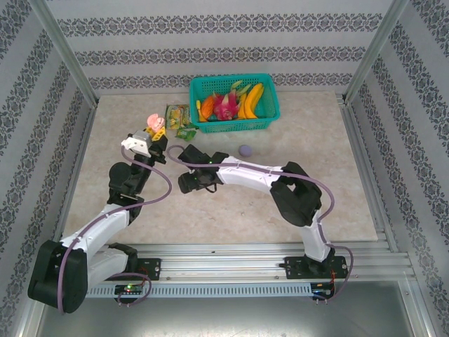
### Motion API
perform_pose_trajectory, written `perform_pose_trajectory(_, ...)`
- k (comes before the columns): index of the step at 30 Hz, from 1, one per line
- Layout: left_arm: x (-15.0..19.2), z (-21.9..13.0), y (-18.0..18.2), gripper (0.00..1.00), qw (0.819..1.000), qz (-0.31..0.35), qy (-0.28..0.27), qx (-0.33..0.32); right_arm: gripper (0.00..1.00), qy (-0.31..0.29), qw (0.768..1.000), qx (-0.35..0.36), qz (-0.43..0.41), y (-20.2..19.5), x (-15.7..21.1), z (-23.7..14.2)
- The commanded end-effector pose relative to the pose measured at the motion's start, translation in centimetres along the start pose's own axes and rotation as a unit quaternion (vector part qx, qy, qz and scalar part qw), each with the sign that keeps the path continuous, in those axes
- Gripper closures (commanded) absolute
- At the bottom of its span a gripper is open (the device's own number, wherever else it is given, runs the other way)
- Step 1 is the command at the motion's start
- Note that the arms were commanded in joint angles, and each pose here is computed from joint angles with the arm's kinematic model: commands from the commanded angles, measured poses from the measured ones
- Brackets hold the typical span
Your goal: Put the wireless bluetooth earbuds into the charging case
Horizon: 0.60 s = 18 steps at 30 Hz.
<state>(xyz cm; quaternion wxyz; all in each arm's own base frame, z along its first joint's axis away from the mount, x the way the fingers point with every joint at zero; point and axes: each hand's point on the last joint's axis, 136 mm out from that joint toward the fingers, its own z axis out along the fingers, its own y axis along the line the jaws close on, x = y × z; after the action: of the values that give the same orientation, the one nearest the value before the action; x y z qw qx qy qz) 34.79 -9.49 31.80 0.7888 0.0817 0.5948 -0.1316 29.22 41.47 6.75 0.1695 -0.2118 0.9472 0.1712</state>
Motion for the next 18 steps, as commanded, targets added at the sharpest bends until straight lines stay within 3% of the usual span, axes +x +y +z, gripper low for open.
perform_pose_trajectory(1,-0.8,-0.2,1.4,1.00,1.000,-0.018,-0.011,-0.023,0.37,0.014,0.998,0.037,-0.041,0.1,0.2,0.6)
perform_pose_trajectory(18,-1.5,-0.4,4.5,1.00,0.997,-0.038,-0.022,-0.063,0.44,0.034,0.995,0.070,-0.063,0.8,-0.3,4.8)
